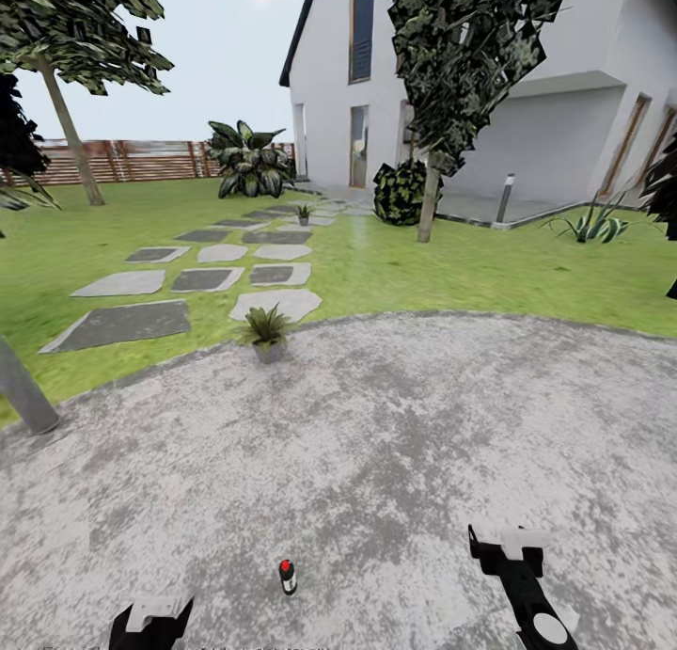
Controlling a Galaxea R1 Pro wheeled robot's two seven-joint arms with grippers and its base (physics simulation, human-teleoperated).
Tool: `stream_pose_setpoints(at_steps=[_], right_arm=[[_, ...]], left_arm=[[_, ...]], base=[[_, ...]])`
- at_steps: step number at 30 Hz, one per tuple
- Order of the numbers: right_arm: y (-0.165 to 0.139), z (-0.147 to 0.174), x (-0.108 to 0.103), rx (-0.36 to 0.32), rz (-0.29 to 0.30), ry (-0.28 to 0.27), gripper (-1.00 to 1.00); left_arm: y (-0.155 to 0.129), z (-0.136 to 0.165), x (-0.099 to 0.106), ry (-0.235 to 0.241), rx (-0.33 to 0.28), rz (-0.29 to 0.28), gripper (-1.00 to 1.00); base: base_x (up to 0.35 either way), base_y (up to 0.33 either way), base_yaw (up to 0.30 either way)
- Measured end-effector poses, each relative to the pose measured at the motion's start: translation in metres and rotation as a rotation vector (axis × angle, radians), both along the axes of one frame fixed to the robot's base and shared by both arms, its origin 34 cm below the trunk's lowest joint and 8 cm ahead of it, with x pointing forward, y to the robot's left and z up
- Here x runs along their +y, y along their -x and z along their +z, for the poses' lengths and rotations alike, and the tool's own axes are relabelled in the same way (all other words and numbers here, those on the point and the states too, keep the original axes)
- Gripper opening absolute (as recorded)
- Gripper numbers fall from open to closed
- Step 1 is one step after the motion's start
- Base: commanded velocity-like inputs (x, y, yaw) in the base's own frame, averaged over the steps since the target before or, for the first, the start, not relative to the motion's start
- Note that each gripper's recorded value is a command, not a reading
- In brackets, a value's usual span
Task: Pick up the pesticide atomizer in the garden and spray insectifuge to fully cover both potted plants in the garden.
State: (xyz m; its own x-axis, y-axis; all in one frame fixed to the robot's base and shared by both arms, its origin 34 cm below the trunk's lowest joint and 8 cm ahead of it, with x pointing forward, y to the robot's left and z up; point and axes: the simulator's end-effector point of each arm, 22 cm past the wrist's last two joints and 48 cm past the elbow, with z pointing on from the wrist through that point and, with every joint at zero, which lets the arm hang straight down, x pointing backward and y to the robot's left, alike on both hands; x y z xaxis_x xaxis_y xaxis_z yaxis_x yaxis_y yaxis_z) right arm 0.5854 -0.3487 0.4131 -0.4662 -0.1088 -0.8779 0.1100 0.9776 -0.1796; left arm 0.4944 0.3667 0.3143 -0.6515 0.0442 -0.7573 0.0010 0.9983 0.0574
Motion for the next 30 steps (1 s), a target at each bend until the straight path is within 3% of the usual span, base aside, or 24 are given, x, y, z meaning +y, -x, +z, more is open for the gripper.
stream_pose_setpoints(at_steps=[18, 30], right_arm=[[-0.0004, -0.0015, 0.0035, 0.001, 0.003, -0.005, 1.0], [0.0007, -0.0027, 0.0023, 0.005, 0.0, -0.004, 1.0]], left_arm=[[0.001, -0.0023, -0.001, 0.001, 0.005, -0.001, 1.0], [0.0013, -0.0018, -0.0004, 0.0, 0.001, -0.001, 1.0]], base=[[0.0, 0.0, 0.039], [0.0, 0.0, 0.244]])
